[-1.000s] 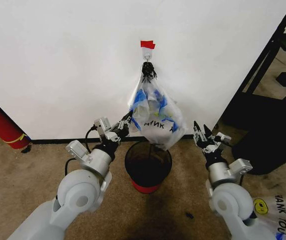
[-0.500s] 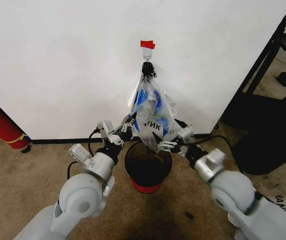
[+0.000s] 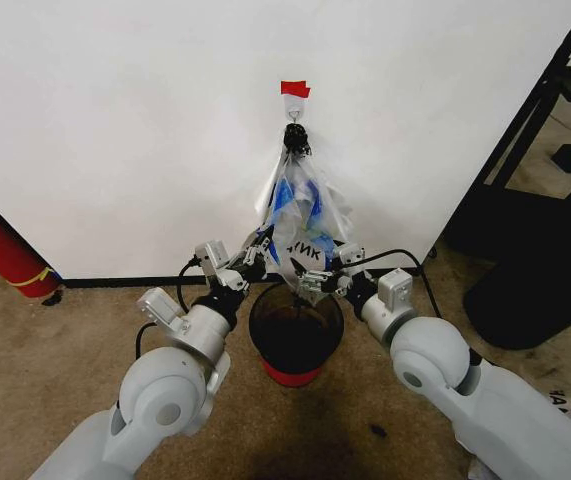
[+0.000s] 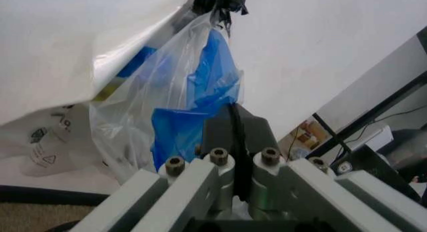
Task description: Pick up the garbage bag from the wall and place it over the trash bin.
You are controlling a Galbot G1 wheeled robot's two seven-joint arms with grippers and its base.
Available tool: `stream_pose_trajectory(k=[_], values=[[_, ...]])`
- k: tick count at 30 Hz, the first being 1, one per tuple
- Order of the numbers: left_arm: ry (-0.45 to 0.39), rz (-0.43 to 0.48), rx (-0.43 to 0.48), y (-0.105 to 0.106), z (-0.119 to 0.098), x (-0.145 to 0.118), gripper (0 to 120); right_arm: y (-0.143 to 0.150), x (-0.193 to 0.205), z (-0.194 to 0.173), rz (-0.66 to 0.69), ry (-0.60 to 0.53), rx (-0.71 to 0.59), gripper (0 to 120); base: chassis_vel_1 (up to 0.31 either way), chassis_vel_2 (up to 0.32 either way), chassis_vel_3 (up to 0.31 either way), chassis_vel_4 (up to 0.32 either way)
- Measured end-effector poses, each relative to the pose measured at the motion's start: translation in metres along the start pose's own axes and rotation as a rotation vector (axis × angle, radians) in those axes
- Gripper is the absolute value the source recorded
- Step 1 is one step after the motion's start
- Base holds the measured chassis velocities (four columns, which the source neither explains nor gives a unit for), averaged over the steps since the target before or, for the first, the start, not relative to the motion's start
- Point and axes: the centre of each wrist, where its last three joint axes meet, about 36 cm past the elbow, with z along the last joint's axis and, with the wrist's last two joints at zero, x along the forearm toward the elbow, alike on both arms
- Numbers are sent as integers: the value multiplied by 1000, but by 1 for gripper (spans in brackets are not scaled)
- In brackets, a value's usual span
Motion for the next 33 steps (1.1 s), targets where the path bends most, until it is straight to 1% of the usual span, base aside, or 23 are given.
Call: stream_pose_trajectory(k=[3,7,9,10,11,12,16,17,18,19,20,24,25,26,29,30,33], values=[[0,0,2,0,0,0,0,1,-3,-5,18,25,-10,98,0,0,0,0],[1,1,4,0,1,0,0,-2,-7,-12,56,70,-37,81,0,0,0,0],[2,1,6,0,2,-1,0,-5,-7,-13,63,79,-34,74,0,0,0,0],[2,1,6,0,2,-1,0,-5,-7,-13,63,79,-34,74,0,0,0,0],[2,2,7,0,2,-1,0,-6,-8,-14,66,85,-31,71,0,0,0,0],[2,3,8,0,2,-2,0,-7,-8,-16,75,97,-28,65,0,0,0,0],[1,6,13,-1,1,-2,0,-12,-13,-19,102,147,-12,49,0,0,0,0],[1,6,13,-1,1,-2,0,-14,-14,-20,109,165,1,43,0,0,0,0],[1,6,13,-1,1,-2,0,-14,-14,-20,109,165,1,43,0,0,0,0],[1,5,12,-1,1,-1,0,-15,-15,-20,119,175,10,39,0,0,0,0],[1,4,12,0,1,-1,0,-15,-17,-21,123,180,15,37,0,0,0,0],[0,2,13,-1,0,0,0,-16,-21,-24,144,176,21,19,0,0,0,0],[0,2,13,-1,0,0,0,-16,-21,-24,146,174,20,16,0,0,0,0],[0,2,13,-1,0,0,0,-16,-21,-24,146,174,20,16,0,0,0,0],[1,0,14,0,0,0,0,-18,-18,-21,158,161,6,3,0,0,0,0],[1,0,15,0,0,0,0,-19,-17,-19,163,155,0,0,0,0,0,0],[1,-3,12,0,0,0,0,-21,-11,-11,184,106,-33,0,0,0,0,0]])
